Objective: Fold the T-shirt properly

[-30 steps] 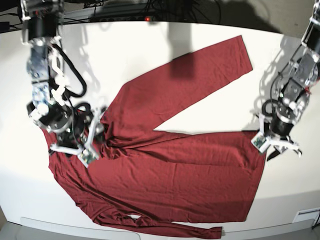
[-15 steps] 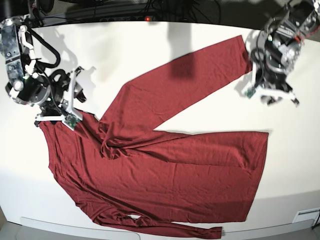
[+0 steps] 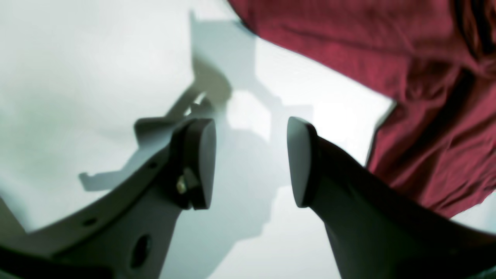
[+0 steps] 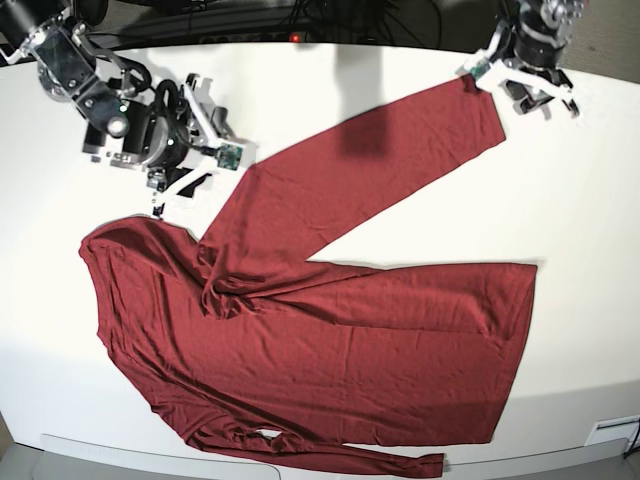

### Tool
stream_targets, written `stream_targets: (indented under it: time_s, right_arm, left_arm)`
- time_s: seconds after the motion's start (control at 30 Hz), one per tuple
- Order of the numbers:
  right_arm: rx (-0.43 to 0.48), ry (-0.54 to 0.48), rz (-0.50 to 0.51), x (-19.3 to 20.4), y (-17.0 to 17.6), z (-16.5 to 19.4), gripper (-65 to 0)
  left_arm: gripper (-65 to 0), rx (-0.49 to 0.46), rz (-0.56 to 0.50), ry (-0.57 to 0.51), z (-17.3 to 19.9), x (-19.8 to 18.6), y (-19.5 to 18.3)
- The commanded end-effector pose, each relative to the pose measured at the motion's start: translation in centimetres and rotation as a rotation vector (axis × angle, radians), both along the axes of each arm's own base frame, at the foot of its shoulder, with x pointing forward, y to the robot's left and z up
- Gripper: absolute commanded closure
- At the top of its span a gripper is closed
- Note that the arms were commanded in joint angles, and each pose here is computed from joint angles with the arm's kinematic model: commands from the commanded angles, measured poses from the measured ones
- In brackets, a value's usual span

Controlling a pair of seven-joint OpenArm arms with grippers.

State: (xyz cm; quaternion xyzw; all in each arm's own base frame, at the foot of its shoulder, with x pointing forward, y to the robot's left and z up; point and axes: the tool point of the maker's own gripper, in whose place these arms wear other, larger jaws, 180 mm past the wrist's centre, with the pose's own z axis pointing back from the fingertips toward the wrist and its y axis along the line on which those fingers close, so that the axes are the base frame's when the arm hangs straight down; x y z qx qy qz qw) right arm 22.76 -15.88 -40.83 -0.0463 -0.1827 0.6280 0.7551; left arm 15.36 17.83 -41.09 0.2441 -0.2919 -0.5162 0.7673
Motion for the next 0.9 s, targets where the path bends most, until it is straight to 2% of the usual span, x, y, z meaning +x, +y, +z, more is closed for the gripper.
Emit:
stream_targets:
  time_s: [0.0, 0.1, 0.17, 0.33, 0.53, 0.77, 0.87]
  right_arm:
    - [0.0, -0.047, 0.01, 1.4, -0.1, 1.2, -29.7]
    - [0.001, -0.066, 0.022, 2.2, 0.2, 1.6, -29.7]
    - [0.004, -0.08, 0.023, 2.7, 0.2, 2.0, -29.7]
    - [0.023, -0.088, 0.03, 2.9, 0.6, 2.2, -29.7]
    - [0.045, -0.092, 0.038, 2.9, 1.0, 2.3, -29.7]
    - [0.094, -0.099, 0.055, 2.9, 1.9, 2.4, -29.8]
    - [0.082, -0.107, 0.058, 3.0, 1.7, 2.4, -35.5]
  left_arm:
    - [-17.7, 0.005, -0.028, -0.052, 1.4, 0.6, -0.4]
    - [-17.7, -0.029, -0.039, -0.079, 3.0, 0.6, -1.5]
    - [-17.7, -0.064, -0.034, -0.061, 3.2, 0.0, -2.1]
    - [-17.7, -0.118, -0.038, 0.147, 0.8, -3.4, -3.0]
    - [-18.8, -0.132, -0.043, 0.147, 0.8, -3.4, -3.3]
    - [-20.7, -0.239, -0.003, 0.144, 0.7, -3.5, -6.3]
    - [-20.7, -0.26, -0.014, 0.169, 0.5, -3.8, -7.4]
